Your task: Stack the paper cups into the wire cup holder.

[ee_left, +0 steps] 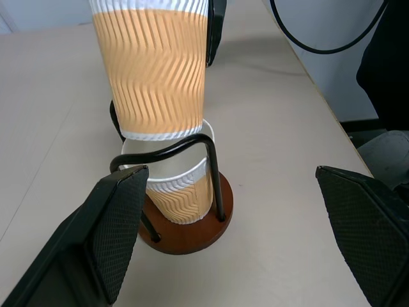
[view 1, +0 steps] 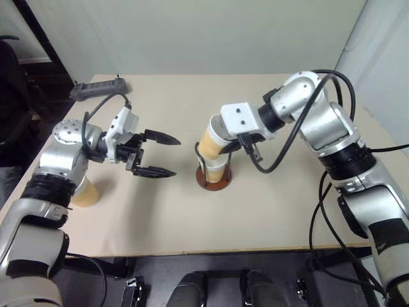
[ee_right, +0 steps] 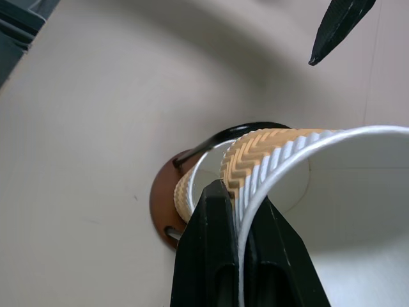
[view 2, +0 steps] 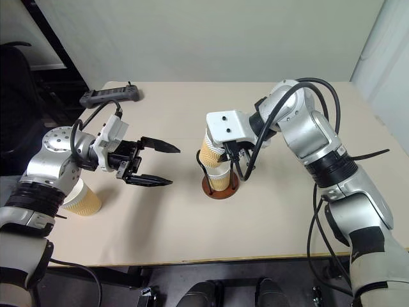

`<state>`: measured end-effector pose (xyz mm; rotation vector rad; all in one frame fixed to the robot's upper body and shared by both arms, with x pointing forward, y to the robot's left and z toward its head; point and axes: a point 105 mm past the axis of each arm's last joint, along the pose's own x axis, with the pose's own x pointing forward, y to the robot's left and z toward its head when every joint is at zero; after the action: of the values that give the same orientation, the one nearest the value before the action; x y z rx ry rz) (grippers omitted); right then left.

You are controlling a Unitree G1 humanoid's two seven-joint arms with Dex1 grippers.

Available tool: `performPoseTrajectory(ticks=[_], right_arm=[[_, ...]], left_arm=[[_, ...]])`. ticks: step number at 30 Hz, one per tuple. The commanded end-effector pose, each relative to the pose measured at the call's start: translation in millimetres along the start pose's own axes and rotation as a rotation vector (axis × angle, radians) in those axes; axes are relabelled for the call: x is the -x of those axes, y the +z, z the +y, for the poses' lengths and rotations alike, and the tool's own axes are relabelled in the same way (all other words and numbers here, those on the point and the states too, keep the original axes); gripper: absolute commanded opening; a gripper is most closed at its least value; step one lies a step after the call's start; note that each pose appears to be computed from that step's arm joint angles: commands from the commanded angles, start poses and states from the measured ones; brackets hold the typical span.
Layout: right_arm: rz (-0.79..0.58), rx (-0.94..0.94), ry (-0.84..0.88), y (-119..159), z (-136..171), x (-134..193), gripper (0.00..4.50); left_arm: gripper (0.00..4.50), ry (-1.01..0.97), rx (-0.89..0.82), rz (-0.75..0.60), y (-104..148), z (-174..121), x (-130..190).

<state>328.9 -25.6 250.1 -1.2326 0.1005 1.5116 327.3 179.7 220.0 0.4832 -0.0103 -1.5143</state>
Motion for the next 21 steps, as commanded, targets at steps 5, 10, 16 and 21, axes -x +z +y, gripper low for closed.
performPoseTrajectory(ticks=[5, 10, 16, 21], right_arm=[[0.012, 0.049, -0.038, 5.9, -8.7, 6.7, 0.03], [0.039, 0.054, -0.027, 0.6, -7.3, 11.1, 0.03], [0.050, 0.073, -0.006, 1.3, -3.4, 10.2, 0.03], [0.050, 0.094, 0.007, 4.8, -1.1, 6.9, 0.03]], left_arm=[[4.50, -0.036, -0.029, -0.009, 11.6, -4.7, 3.7], [4.50, -0.041, -0.029, -0.009, 14.0, -3.6, 2.2], [4.50, -0.035, -0.027, -0.005, 13.1, -1.7, 2.8], [4.50, -0.032, -0.027, -0.002, 11.8, -1.6, 3.4]])
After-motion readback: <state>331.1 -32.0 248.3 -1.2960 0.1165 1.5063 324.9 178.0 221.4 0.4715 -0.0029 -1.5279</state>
